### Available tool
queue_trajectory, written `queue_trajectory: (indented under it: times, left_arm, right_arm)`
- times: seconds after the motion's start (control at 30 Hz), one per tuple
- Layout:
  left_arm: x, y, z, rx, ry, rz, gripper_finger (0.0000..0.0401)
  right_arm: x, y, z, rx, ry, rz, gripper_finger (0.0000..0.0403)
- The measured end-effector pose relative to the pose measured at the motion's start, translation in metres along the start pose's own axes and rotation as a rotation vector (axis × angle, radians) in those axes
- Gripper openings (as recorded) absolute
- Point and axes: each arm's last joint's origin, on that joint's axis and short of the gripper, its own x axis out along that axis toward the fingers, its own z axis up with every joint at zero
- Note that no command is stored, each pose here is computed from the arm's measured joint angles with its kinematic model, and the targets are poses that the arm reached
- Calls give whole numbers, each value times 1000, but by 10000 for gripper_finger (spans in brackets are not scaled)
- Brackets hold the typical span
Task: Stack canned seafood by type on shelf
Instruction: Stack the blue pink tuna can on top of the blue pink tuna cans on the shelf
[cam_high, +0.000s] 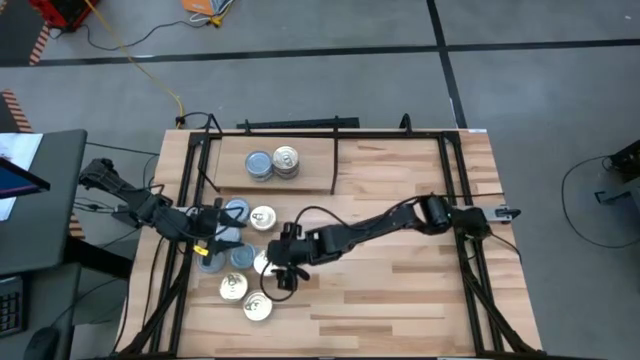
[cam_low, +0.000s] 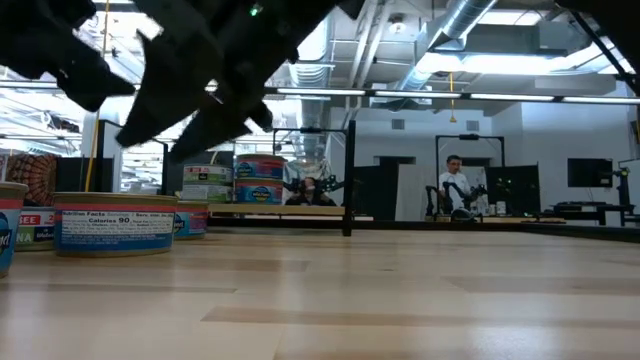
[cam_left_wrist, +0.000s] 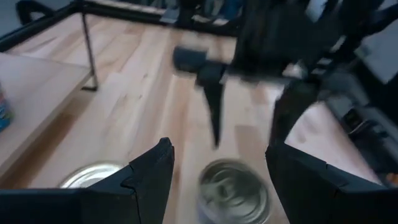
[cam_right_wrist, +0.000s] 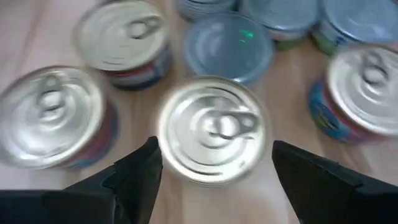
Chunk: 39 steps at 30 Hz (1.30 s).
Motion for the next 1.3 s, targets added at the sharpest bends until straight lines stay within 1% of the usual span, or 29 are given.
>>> queue_trajectory:
  times: [0.1, 0.17, 0.23, 0.3, 0.37, 0.47, 0.57, 0.8, 0.9, 1.03, 1.1, 1.17, 1.3]
  left_arm:
    - [0, -1, 2, -13, -17, -28, 242]
    - [0, -2, 2, -12, -10, -42, 242]
    - [0, -2, 2, -11, -7, -41, 242]
    - [1, -2, 2, -9, -4, -39, 242]
    - [1, -2, 2, -9, -5, -39, 242]
    - [1, -2, 1, -7, -3, -40, 242]
    - [1, -2, 1, 9, 0, -38, 242]
    - [1, -2, 1, 17, 2, -37, 242]
    - [1, -2, 1, 16, 3, -37, 242]
    - [1, -2, 1, 13, 5, -39, 242]
    - [1, -2, 1, 12, 7, -47, 242]
    - [1, -3, 0, 10, 13, -63, 242]
    - [1, -3, 0, -16, 33, -97, 242]
  right_arm:
    - [3, 1, -2, 50, -6, -50, 330]
    - [6, 0, -7, 58, 15, -80, 330]
    - [17, 1, -13, 61, 20, -82, 330]
    - [24, 1, -22, 58, 69, -95, 330]
    - [26, 0, -25, 69, 93, -103, 330]
    - [23, -2, -32, 88, 176, -132, 330]
    - [12, -5, -37, 91, 267, -175, 330]
    - [-2, -13, -49, 68, 409, -297, 330]
    - [-3, -21, -57, 81, 472, -373, 330]
    - [-14, -30, -56, 111, 531, -427, 330]
    - [-20, -31, -55, 130, 537, -438, 330]
    - [-28, -27, -48, 164, 496, -429, 330]
    - [-49, -6, -40, 206, 426, -395, 330]
